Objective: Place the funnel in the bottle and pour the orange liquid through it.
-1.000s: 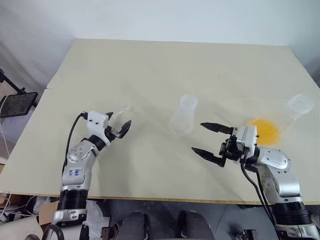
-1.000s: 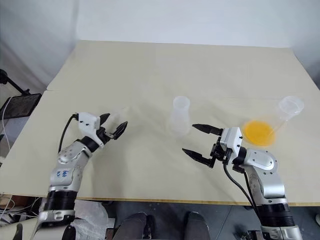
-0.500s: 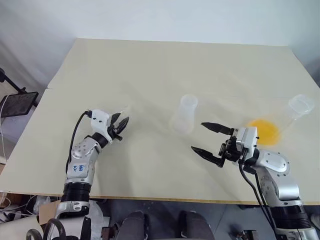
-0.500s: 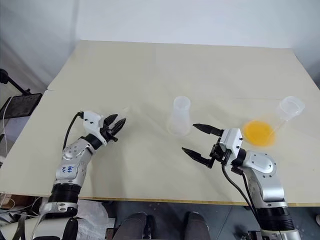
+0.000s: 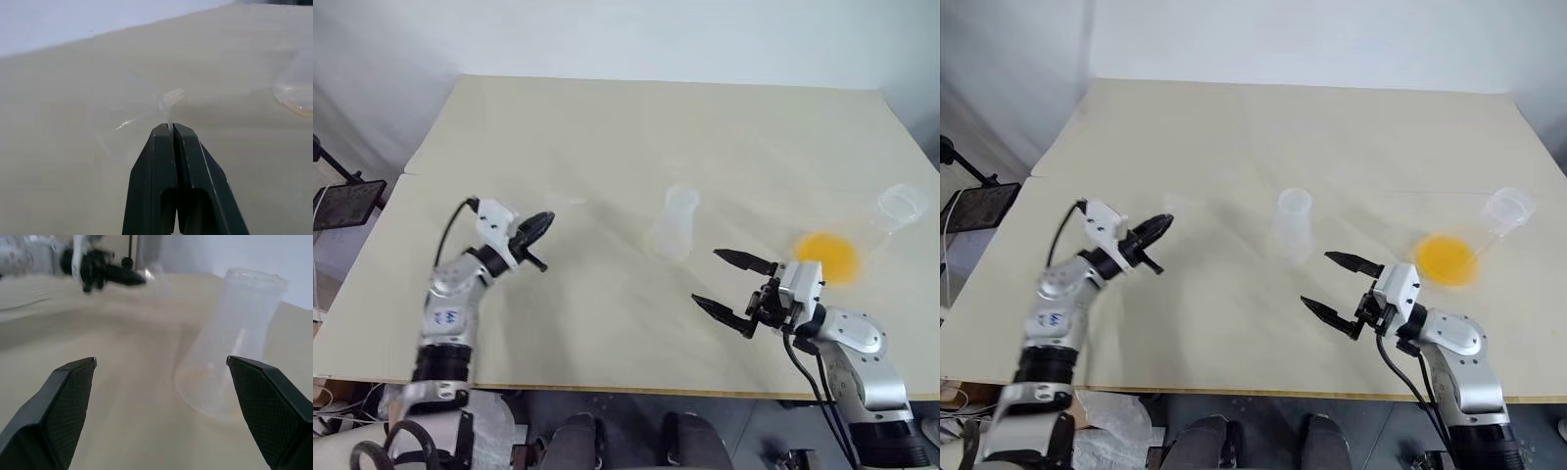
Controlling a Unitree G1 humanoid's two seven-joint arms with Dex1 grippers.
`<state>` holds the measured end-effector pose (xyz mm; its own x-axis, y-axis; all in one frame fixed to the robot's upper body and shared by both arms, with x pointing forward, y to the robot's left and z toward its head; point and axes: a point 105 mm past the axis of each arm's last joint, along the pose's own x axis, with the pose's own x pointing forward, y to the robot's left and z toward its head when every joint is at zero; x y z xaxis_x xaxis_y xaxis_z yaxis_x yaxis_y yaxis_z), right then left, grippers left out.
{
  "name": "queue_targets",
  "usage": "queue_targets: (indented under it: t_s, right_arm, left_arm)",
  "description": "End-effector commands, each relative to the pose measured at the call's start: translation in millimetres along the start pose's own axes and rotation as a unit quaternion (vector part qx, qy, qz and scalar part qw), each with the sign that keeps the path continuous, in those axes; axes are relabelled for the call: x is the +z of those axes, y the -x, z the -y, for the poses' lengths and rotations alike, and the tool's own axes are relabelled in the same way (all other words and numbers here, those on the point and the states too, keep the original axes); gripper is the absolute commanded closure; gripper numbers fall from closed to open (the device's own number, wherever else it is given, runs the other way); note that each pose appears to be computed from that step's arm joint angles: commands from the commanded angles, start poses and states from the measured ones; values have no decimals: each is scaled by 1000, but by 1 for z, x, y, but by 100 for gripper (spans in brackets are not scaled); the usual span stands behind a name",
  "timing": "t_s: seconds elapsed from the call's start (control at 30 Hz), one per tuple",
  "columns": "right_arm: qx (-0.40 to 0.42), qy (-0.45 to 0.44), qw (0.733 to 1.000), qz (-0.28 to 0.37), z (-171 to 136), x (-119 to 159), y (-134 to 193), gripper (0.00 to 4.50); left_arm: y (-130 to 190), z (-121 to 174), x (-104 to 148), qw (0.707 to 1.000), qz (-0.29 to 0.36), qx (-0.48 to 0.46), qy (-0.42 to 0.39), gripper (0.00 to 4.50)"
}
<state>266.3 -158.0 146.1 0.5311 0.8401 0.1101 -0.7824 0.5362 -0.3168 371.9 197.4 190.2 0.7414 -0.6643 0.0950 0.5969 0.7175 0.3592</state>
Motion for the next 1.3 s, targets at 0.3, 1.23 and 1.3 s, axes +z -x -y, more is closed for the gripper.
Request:
queue_targets:
  t_s: [0.3, 1.23, 1.3]
  right_arm:
    - [-133, 11, 991, 4, 8, 19, 48, 0]
    - [-184, 1, 983, 11, -12, 13, 45, 0]
    - [-182, 1, 983, 12, -11, 13, 44, 0]
  left_arm:
    - [-51, 23, 118, 913, 12, -282, -294, 447]
    - [-115, 46, 162, 861, 26, -326, -389, 447]
    - [-111, 48, 167, 853, 28, -344, -391, 447]
